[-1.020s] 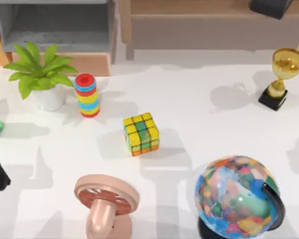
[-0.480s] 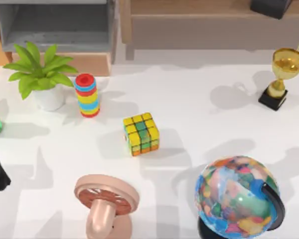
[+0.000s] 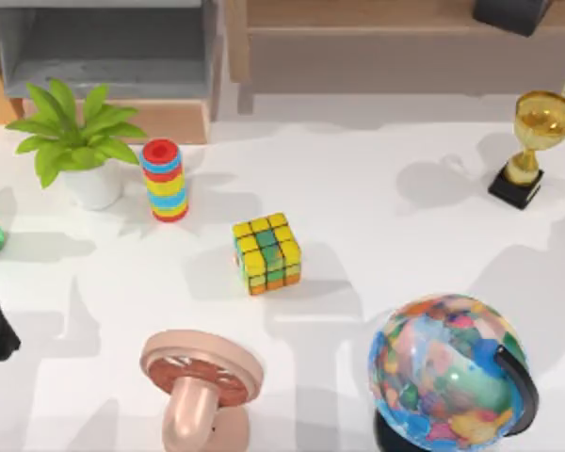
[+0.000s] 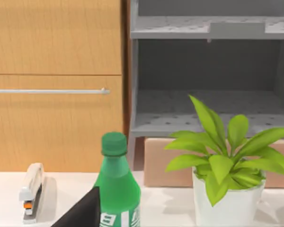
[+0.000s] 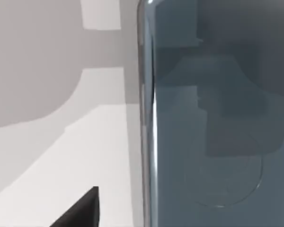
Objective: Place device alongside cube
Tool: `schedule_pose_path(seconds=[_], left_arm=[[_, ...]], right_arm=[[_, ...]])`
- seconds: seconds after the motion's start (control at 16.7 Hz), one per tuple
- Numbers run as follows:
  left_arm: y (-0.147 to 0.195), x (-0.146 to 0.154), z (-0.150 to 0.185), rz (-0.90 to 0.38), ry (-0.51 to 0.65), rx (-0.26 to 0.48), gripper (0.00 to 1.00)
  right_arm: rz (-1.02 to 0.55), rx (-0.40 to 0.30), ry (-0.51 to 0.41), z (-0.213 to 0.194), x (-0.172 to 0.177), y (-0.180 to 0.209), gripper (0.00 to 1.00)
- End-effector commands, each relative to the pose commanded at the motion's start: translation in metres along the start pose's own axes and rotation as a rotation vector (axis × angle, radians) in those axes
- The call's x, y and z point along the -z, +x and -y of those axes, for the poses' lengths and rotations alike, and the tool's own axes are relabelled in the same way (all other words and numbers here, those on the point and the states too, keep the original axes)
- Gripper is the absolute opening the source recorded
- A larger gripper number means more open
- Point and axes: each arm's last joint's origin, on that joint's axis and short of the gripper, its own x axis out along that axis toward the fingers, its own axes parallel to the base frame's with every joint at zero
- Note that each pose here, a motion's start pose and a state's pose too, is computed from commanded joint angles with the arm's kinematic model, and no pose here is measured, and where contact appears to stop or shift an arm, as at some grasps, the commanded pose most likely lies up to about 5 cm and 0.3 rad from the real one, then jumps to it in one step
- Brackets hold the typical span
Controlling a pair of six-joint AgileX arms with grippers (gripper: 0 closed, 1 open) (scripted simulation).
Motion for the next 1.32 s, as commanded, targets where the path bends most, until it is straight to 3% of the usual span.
schedule_pose_path(seconds=[0.24,0.6,0.96,1.2,1.32], left_arm=[[0.000,0.000,0.000,0.000,0.000,0.000,1.00],[0.000,0.000,0.000,0.000,0.000,0.000,1.00],[0.000,0.000,0.000,0.000,0.000,0.000,1.00],[0.000,0.000,0.000,0.000,0.000,0.000,1.00],[0.000,0.000,0.000,0.000,0.000,0.000,1.00]], right_arm=[[-0.039,-0.070,-0.030,0.017,0.002,0.024,1.00],[-0.040,-0.072,-0.032,0.016,0.001,0.026,1.00],[-0.039,-0.071,-0.031,0.014,0.004,0.062,1.00],[-0.039,-0.072,-0.031,0.014,0.004,0.064,1.00],[-0.039,-0.072,-0.031,0.014,0.004,0.064,0.85]])
